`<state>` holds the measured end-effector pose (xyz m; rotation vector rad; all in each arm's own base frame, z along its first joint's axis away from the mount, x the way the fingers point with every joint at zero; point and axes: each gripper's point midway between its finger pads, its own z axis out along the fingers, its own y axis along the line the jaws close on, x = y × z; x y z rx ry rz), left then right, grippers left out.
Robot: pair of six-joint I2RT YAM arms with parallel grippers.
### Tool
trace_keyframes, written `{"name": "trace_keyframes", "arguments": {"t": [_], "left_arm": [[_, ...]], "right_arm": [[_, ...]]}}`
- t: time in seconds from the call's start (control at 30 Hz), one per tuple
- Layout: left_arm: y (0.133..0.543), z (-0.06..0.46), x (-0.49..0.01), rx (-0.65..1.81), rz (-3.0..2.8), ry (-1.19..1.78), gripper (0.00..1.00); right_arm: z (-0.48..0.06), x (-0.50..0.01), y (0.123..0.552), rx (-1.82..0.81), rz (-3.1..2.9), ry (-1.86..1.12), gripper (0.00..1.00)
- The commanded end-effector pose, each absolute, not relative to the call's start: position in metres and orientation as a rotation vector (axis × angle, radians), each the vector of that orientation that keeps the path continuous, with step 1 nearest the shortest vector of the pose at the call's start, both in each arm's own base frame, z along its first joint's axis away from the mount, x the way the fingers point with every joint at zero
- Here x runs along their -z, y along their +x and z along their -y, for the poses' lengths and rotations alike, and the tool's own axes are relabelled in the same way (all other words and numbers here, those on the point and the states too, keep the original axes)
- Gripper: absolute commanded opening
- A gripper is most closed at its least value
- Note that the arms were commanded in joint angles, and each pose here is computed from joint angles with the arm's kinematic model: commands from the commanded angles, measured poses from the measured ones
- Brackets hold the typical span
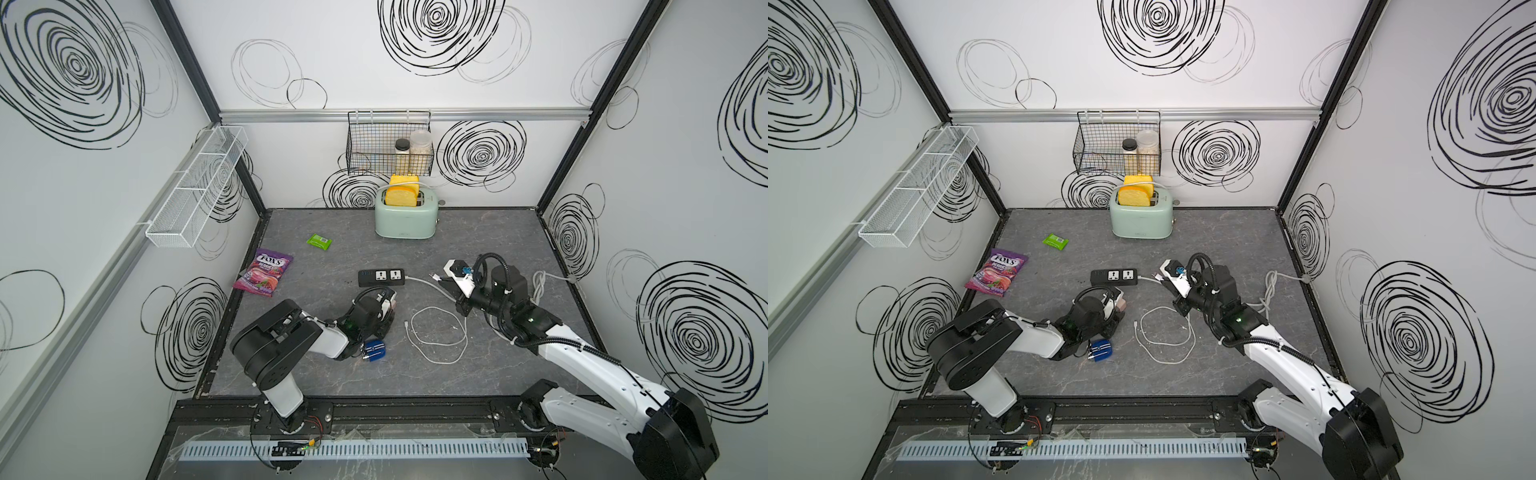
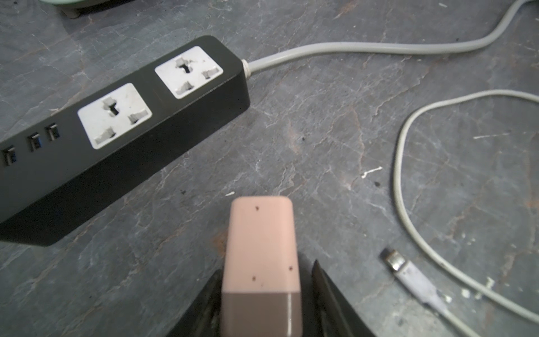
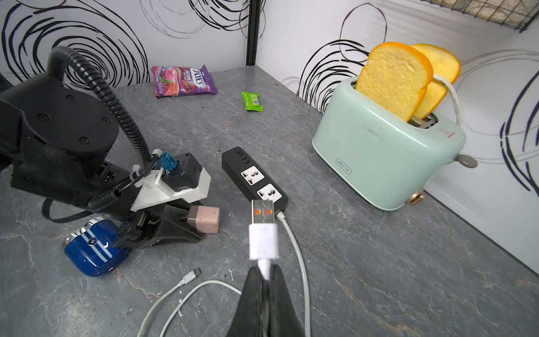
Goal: Charge the electric shaver
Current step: Place the plug at the center of the board, then pick up the plug from the center of the board.
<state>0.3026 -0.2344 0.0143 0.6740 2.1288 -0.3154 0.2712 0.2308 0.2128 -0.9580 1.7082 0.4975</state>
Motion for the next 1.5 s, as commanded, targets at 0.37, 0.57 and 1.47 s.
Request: {"name": "trace_keyframes", "arguments": {"t": [0.37, 0.57, 1.47], "left_arm": [[0.309, 0.255, -0.034, 0.370, -2.027, 0.747, 0.08], [0.305, 0.270, -0.084, 0.535, -1.892, 0.819, 0.00], [0.227, 0.255, -0.198, 0.903, -1.324, 1.438, 0.00]], "right_arm": [[-0.233, -0.211, 0.272, -0.511, -1.707, -0.959, 0.00], [-0.238, -0.205, 0.268, -0.550, -1.752, -0.996, 0.00], [-0.272, -0.204, 0.202, -0.621, -1.643, -1.437, 0.00]]}}
